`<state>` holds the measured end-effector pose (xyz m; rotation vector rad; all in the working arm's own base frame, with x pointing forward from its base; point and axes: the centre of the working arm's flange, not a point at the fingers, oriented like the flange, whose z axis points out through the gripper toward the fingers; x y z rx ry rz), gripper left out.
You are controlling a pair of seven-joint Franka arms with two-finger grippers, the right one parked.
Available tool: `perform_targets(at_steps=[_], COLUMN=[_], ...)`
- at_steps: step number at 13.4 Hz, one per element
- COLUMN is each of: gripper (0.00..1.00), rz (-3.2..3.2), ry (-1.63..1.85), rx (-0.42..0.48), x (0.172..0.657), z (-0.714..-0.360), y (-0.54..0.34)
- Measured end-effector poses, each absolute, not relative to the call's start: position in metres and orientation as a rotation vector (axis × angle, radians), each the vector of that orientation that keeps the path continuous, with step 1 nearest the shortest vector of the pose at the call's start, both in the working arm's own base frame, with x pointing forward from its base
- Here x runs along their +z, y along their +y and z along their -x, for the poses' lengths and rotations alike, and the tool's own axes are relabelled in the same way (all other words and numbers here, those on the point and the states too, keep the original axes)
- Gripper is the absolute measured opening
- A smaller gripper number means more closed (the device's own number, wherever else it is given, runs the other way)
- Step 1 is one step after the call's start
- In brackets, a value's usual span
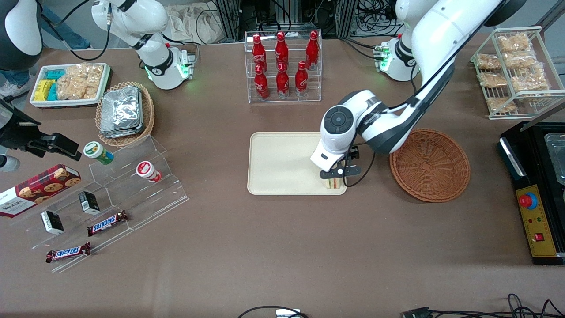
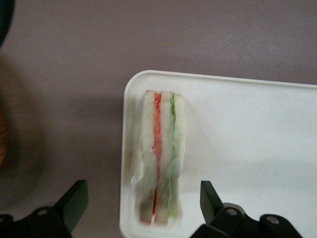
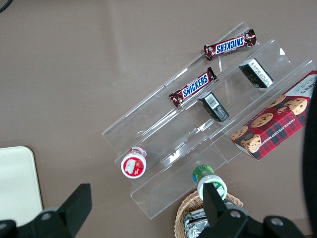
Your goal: Place sandwich from basket to tray
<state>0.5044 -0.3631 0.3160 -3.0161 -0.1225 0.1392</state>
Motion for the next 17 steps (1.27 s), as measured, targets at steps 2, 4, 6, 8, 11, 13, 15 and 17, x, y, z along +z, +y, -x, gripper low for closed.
perform_targets(at_steps=[2, 4, 6, 8, 11, 13, 15, 17], gripper=[1.0, 1.0, 1.0, 1.0, 1.0, 1.0, 1.0, 1.0], rz=[3.016, 3.016, 3.034, 3.045, 3.095, 3.119, 3.12, 3.122], ry=[-0.154, -0.163, -0.16, -0.167, -0.158, -0.179, -0.18, -0.169], rx=[0.127, 0.099, 0.087, 0.062, 0.063, 0.069, 0.065, 0.051], x=[0.376, 0.436, 0.49, 0.531, 0.562, 0.576, 0.593, 0.608], z=[-0.511, -0.517, -0.53, -0.537, -0.528, -0.519, -0.512, -0.509], y=[-0.351, -0.315, -0.246, -0.162, -0.064, -0.03, -0.027, -0.032])
